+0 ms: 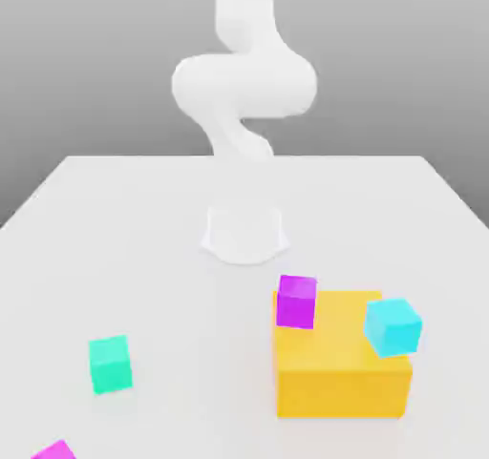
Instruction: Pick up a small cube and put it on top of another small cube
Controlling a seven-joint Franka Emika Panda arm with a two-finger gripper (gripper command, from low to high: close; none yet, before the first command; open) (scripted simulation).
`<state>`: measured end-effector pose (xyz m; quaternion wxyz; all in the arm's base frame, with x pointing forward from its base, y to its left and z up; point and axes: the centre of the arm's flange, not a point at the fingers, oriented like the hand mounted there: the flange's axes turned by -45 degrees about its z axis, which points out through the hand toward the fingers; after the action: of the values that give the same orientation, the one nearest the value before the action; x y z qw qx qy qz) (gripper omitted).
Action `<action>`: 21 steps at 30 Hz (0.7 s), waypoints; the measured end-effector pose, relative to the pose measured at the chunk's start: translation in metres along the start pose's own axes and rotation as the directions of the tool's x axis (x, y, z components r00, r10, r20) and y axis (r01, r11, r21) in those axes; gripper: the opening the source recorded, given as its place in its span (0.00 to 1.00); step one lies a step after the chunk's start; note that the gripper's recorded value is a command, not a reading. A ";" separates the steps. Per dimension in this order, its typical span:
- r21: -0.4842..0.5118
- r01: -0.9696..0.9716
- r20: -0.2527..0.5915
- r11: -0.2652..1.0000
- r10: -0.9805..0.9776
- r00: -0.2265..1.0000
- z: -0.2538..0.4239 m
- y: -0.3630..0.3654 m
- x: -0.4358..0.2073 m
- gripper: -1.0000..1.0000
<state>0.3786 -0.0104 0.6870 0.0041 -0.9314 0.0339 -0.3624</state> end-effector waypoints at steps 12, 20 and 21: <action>-0.136 -0.239 0.251 0.961 0.267 0.930 0.197 0.067 -0.006 0.50; -0.269 -0.376 0.370 0.886 0.456 0.809 0.319 0.129 -0.057 0.50; -0.286 -0.389 0.383 0.876 0.477 0.791 0.334 0.136 -0.066 0.50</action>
<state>0.5475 -0.1471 0.3919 0.0053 -0.9517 0.2801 -0.1254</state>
